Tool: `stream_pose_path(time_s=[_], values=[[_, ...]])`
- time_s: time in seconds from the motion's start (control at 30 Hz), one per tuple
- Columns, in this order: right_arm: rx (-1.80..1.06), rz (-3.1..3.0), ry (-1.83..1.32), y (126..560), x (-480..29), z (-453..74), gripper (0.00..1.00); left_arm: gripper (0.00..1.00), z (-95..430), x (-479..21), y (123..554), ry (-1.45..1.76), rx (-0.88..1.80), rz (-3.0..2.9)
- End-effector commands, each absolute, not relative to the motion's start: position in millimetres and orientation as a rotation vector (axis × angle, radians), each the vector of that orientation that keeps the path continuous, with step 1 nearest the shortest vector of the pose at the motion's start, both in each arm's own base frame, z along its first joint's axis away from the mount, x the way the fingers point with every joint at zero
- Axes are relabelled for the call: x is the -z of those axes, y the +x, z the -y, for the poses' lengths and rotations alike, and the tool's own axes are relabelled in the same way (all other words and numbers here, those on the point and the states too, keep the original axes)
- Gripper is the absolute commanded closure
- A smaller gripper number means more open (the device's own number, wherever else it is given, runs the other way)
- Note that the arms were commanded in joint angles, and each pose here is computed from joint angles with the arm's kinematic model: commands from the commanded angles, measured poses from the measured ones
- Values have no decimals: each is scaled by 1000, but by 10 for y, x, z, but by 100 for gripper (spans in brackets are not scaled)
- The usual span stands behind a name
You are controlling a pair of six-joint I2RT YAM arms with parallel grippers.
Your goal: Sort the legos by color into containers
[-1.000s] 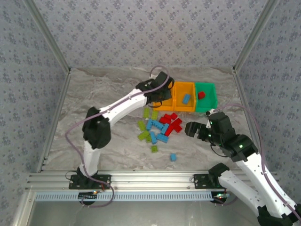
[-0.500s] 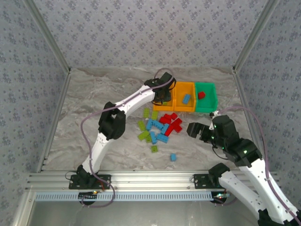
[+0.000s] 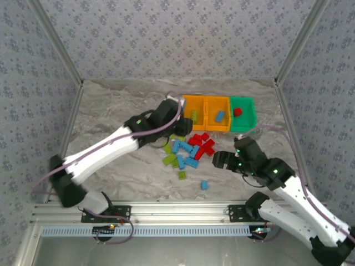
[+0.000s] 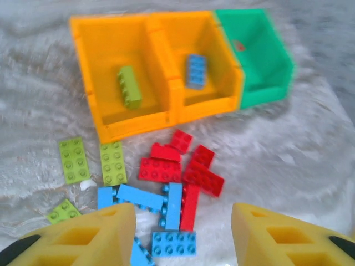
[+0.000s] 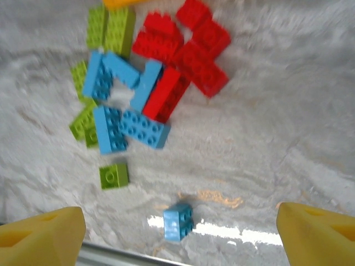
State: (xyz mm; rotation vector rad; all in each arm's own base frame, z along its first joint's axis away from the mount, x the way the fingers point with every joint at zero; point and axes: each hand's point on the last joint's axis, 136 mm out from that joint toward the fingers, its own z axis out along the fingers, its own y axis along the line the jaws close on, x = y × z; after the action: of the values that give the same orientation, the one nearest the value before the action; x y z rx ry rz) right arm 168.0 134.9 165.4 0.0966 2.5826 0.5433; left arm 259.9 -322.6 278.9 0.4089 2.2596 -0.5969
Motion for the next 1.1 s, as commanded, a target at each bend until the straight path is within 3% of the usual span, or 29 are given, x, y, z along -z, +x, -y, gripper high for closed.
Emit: stream_pose_path(time_s=[0.0,0.17,0.3,0.4,0.57,0.67,0.77,0.9,1.07], values=[[-450,-2673,77,1579,-1321,-1481,8,50,2961,-2679,2344,665,462,-2146],[-410,-2768,-5,1487,-890,-1839,9,45,2540,-2480,1821,918,492,-2089],[-368,-2809,-62,1487,-669,-2056,21,41,2364,-2410,1521,1097,524,-2008],[-350,-2846,-67,1477,-472,-2147,30,29,2316,-2371,1308,1288,541,-1891],[-248,-2902,-67,1395,-246,-2127,46,21,2287,-2233,1222,1411,515,-1817],[-212,-2908,-33,1354,-211,-2045,57,9,2413,-2201,1174,1449,579,-1760],[-213,-2851,-9,1411,-376,-1981,77,1,2472,-2123,1157,1482,598,-1741],[-177,-2716,17,1585,-855,-1748,79,1,2466,-2066,1195,1486,565,-1727],[-134,-2462,39,2204,-1644,-1373,79,1,2496,-2127,1219,1442,593,-1719]])
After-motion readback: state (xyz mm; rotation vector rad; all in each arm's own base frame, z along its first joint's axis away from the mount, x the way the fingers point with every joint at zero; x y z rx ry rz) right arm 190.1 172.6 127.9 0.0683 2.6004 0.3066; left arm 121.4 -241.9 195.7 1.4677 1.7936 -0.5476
